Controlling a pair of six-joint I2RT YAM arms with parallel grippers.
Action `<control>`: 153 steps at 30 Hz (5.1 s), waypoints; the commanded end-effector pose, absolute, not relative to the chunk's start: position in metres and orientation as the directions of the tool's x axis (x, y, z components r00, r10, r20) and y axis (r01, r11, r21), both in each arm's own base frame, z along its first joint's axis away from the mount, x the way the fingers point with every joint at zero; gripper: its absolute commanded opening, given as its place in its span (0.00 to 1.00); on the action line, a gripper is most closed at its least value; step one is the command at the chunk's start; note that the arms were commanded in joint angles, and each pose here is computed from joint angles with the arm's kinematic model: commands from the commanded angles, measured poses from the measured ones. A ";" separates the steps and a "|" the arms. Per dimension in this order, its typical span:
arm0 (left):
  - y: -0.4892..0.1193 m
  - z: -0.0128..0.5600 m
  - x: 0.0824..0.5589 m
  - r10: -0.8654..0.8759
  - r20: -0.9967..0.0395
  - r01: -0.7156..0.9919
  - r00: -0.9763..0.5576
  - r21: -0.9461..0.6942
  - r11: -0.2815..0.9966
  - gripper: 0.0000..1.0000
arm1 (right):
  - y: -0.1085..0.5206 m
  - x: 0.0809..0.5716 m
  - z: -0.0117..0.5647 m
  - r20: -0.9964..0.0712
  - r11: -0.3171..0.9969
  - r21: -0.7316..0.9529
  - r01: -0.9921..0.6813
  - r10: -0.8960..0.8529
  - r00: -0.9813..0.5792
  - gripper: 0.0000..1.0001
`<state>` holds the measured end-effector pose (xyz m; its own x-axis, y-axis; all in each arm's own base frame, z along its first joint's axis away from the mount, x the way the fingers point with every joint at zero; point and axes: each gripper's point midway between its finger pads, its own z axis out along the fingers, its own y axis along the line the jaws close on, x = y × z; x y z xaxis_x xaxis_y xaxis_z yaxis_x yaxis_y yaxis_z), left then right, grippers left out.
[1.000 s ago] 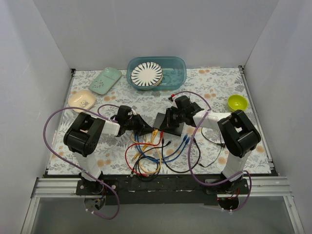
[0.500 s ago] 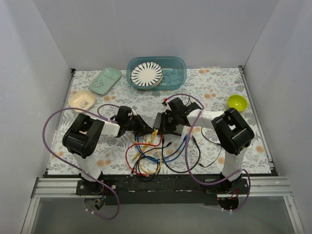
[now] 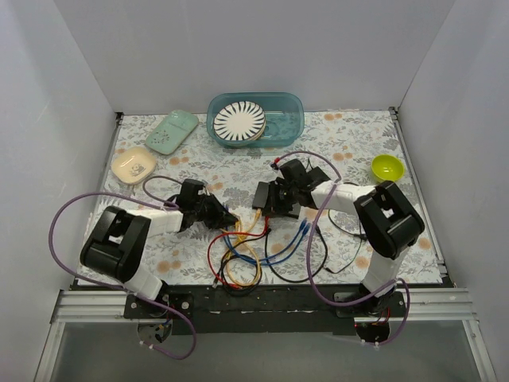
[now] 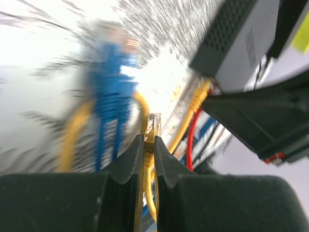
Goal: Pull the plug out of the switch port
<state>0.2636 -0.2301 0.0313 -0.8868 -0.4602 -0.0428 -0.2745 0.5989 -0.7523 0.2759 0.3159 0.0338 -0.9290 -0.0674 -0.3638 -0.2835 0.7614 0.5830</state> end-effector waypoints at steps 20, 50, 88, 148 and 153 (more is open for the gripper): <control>-0.272 0.099 0.306 -0.361 -0.067 -0.088 -0.930 -0.915 0.394 0.37 | 0.280 0.353 0.037 -0.326 0.717 0.693 -0.075 0.219 -0.920 0.10; -0.296 0.020 0.311 -0.369 -0.062 -0.173 -0.927 -0.804 0.569 0.33 | 0.275 0.339 0.018 -0.292 0.731 0.680 -0.060 0.195 -0.936 0.08; -0.299 0.006 0.286 -0.316 -0.031 -0.156 -0.948 -0.823 0.547 0.00 | 0.268 0.330 0.035 -0.378 0.764 0.632 -0.130 0.157 -0.912 0.08; -0.279 0.127 0.334 -0.372 -0.160 -0.014 -0.914 -0.906 0.424 0.38 | 0.229 0.453 0.076 -0.481 0.827 0.563 -0.007 0.320 -0.816 0.10; -0.318 0.096 0.312 -0.266 -0.125 -0.010 -0.956 -0.891 0.454 0.36 | 0.222 0.462 0.048 -0.439 0.858 0.512 0.028 0.290 -0.850 0.09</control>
<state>0.3312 -0.2870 0.0967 -0.9167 -0.3837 -0.1119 -0.0894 0.4697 -0.8783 0.4592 0.2172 0.0514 -0.8326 0.3215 -0.4510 0.0294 0.8388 0.5436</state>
